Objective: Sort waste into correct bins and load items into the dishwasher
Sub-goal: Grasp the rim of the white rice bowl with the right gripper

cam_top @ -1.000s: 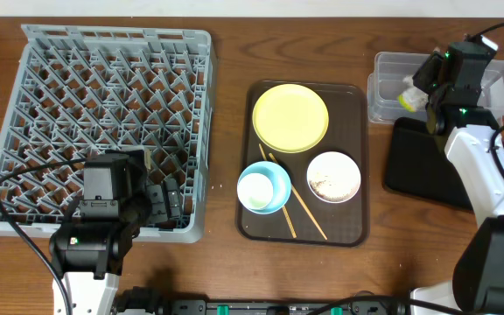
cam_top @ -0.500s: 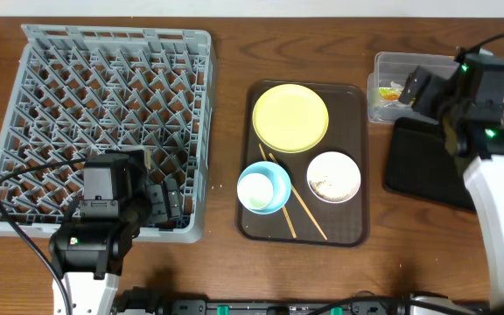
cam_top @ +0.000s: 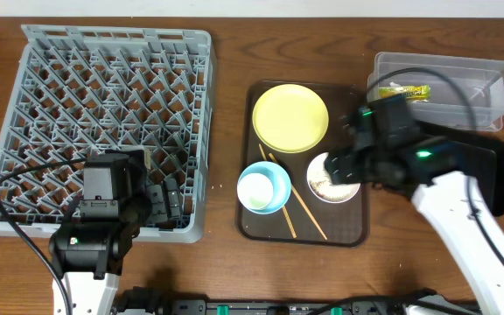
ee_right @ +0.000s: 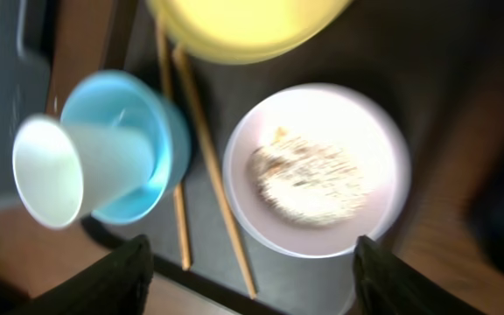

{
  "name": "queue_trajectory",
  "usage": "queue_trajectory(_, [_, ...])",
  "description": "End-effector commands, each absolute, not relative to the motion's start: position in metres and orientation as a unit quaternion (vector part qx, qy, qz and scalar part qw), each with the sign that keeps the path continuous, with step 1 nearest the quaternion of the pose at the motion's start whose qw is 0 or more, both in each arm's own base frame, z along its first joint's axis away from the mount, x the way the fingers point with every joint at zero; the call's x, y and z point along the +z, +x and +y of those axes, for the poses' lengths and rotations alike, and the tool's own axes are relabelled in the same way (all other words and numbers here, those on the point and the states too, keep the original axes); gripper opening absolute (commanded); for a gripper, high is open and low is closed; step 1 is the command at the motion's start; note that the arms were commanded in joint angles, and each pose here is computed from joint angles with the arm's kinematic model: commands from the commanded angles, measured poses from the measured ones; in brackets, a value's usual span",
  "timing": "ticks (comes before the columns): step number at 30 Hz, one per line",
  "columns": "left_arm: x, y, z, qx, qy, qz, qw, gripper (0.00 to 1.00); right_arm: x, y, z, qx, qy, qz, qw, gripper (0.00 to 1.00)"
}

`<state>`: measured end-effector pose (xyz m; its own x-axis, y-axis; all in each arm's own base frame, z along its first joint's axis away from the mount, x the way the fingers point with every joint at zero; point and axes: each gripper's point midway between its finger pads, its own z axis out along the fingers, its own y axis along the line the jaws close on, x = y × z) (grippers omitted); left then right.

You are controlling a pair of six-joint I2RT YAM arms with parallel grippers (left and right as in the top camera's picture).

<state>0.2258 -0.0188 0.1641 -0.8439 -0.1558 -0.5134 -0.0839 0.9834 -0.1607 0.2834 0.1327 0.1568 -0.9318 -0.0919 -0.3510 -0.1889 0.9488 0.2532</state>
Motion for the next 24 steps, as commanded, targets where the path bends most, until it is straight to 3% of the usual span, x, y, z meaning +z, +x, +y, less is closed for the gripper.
queue_trajectory(1, [0.173,0.229,-0.019,-0.072,-0.067,0.954,0.283,0.92,0.125,0.27,0.152,0.101,-0.138,0.976,0.133,0.65])
queue_trajectory(12, [0.173,0.229,-0.019,-0.072,-0.067,0.954,0.283,0.92,0.062,0.275,0.184,0.055,-0.132,0.986,0.086,0.59])
queue_trajectory(24, [0.172,0.228,-0.019,-0.072,-0.067,0.955,0.279,0.92,0.013,0.283,0.187,0.029,-0.097,0.993,0.054,0.13])
